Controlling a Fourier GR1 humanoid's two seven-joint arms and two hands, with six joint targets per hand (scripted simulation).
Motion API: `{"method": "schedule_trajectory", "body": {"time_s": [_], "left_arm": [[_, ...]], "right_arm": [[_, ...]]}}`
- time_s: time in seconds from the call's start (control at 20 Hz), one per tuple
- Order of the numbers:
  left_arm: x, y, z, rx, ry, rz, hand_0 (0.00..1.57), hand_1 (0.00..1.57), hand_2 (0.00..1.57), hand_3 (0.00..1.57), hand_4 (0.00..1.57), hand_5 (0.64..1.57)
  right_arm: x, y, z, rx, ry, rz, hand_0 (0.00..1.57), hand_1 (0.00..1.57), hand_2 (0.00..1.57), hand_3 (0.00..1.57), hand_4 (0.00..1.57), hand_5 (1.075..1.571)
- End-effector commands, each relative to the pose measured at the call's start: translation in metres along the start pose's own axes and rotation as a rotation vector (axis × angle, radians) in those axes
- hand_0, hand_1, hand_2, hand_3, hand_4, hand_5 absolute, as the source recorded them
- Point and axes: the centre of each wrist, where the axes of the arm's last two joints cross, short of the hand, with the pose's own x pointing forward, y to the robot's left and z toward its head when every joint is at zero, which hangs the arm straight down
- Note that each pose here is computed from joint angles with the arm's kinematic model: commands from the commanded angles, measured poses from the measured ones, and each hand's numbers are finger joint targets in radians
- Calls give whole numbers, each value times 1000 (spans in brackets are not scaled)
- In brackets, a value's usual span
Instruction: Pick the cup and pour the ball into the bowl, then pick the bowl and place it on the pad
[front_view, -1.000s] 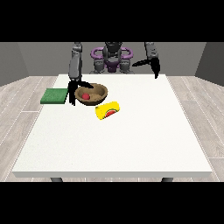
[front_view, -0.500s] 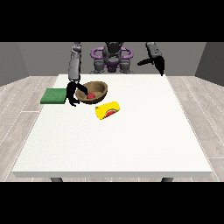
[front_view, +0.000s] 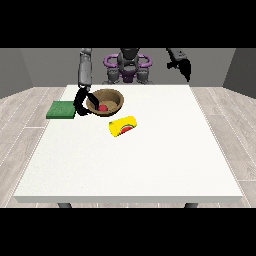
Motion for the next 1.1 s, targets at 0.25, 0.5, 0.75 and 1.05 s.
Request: {"method": "schedule_trajectory", "body": {"time_s": [0.25,0.5,0.75,1.05], "left_arm": [[-52,36,38,139,221,-20,0,0,0,0,1005,1404],[-52,37,51,128,173,3,0,0,0,0,997,1414],[-43,39,43,135,140,-11,0,0,0,0,1051,1435],[-28,114,51,186,49,19,0,0,0,0,1311,1525]], "right_arm": [[72,24,-10,122,126,99,1571,1571,1571,891,807,1567],[67,-39,-31,94,162,30,1571,1571,1571,750,787,1570],[50,-76,-34,60,109,34,1571,1571,1571,466,834,1570],[39,-144,-41,-18,71,29,1571,1571,1571,0,911,1571]]}}
